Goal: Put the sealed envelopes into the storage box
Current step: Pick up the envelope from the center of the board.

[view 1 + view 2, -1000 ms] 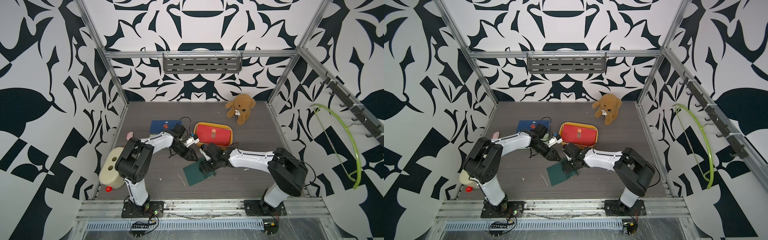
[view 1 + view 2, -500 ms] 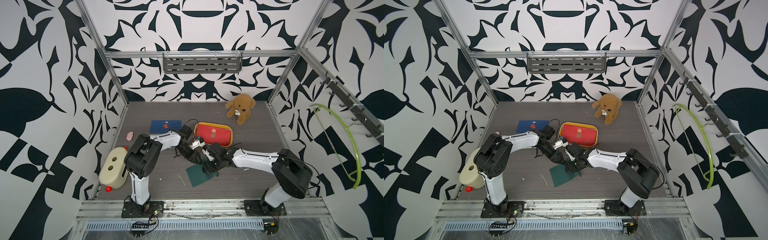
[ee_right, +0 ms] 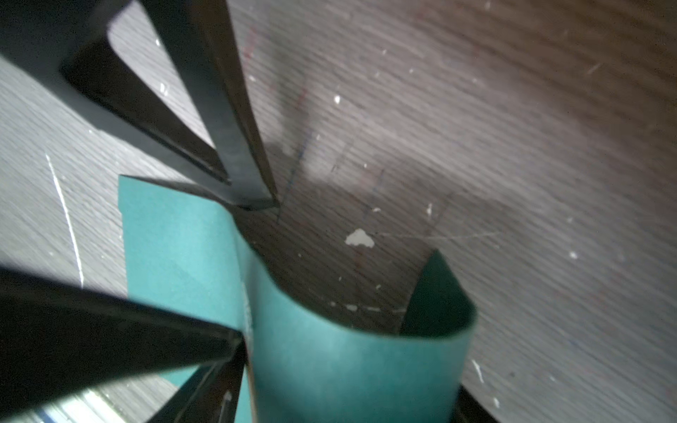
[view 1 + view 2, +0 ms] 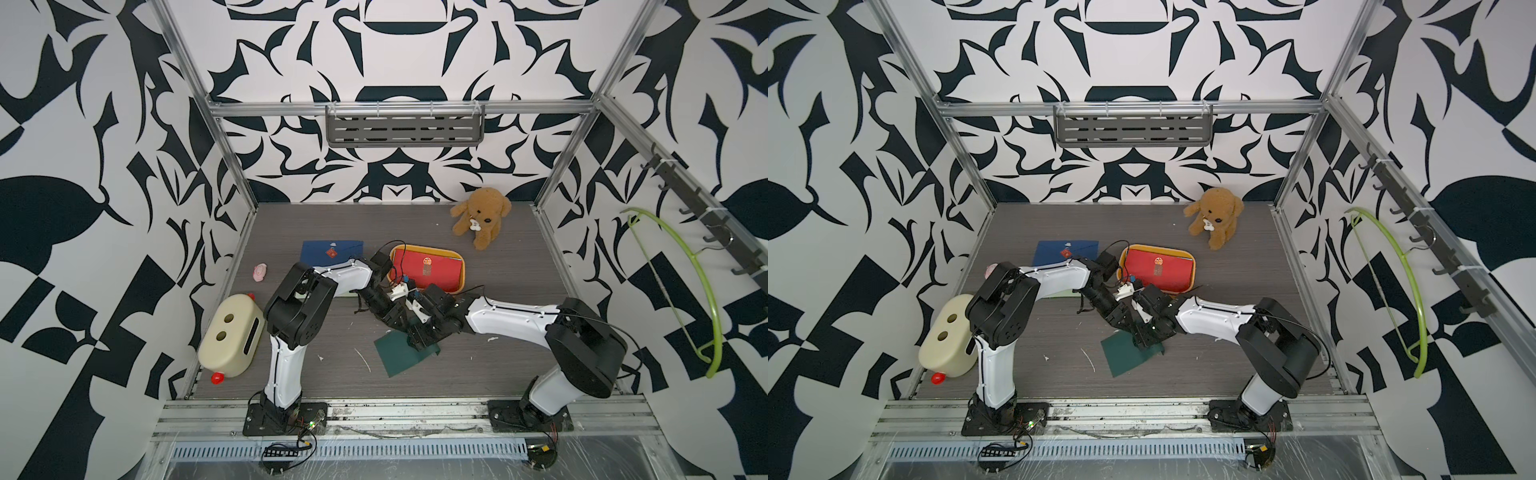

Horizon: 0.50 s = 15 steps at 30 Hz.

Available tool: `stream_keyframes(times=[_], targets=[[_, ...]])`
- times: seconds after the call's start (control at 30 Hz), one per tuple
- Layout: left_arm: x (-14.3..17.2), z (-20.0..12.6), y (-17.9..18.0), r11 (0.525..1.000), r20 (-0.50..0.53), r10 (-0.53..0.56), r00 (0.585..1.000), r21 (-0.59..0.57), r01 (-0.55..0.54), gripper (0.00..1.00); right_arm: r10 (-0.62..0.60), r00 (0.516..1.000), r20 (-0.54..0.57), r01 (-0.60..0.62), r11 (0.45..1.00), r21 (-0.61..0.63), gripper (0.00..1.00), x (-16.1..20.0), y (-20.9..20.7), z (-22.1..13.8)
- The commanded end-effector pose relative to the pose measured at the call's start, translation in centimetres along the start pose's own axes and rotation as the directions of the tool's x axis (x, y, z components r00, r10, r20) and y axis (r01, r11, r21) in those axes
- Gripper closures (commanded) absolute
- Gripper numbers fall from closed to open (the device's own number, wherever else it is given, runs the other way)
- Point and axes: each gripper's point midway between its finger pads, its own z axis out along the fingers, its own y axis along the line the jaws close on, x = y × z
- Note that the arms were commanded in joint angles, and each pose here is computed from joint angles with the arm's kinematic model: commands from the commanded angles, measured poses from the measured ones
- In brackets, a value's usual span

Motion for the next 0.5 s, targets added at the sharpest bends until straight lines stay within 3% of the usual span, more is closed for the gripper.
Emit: stream_keyframes(times=[0.0,0.2,0.47], targets=[[0.5,1.1,-2.1,0.995,-0.033,0.035,0.999,0.090,-0.032,0.57,-0.002,1.000,-0.007,0.002,1.000,0.014,0.28,0.1,-0.7,-0.4],[0.8,0.9,-2.7,0.994,-0.016,0.040,0.999,0.106,-0.038,0.64,0.025,1.000,-0.009,-0.024,0.999,0.030,0.29,0.2,-1.9,-0.3],[0.4,1.3,-2.6,0.995,0.002,0.040,0.999,0.093,-0.040,0.59,-0.021,0.999,0.046,0.022,1.000,-0.021,0.31,0.2,-1.7,-1.0]])
